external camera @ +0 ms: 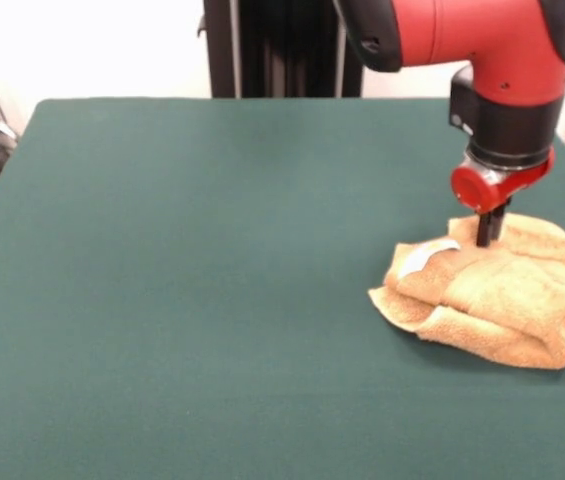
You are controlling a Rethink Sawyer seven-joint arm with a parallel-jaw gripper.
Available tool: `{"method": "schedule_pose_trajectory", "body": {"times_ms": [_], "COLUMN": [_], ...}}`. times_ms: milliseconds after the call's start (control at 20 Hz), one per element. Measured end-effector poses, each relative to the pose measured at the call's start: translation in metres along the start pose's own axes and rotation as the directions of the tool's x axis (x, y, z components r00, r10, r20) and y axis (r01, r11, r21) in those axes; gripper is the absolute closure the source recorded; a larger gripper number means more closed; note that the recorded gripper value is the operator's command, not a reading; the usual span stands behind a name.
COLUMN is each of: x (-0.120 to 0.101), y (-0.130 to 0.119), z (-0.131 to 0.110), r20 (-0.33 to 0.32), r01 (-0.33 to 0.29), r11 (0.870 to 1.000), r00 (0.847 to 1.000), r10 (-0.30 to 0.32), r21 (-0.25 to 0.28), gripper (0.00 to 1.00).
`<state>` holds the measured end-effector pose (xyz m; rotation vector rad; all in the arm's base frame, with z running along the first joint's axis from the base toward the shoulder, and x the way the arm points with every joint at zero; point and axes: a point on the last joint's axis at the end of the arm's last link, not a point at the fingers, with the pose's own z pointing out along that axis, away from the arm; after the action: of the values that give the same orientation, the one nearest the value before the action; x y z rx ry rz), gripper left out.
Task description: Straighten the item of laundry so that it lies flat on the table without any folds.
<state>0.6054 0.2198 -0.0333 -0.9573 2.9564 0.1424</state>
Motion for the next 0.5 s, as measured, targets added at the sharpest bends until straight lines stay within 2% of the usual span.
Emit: {"method": "schedule_pose_trajectory", "body": {"times_ms": [300, 500], "x": [0.0, 0.0], "y": [0.0, 0.009], "z": [-0.004, -0.012], "r20": [-0.014, -0.07], "r01": [-0.019, -0.021], "r11": [1.0, 0.999], "r00": [1.0, 0.997], "r10": [0.019, 0.019], "r21": [-0.002, -0.027], "gripper": [1.0, 1.0]}}
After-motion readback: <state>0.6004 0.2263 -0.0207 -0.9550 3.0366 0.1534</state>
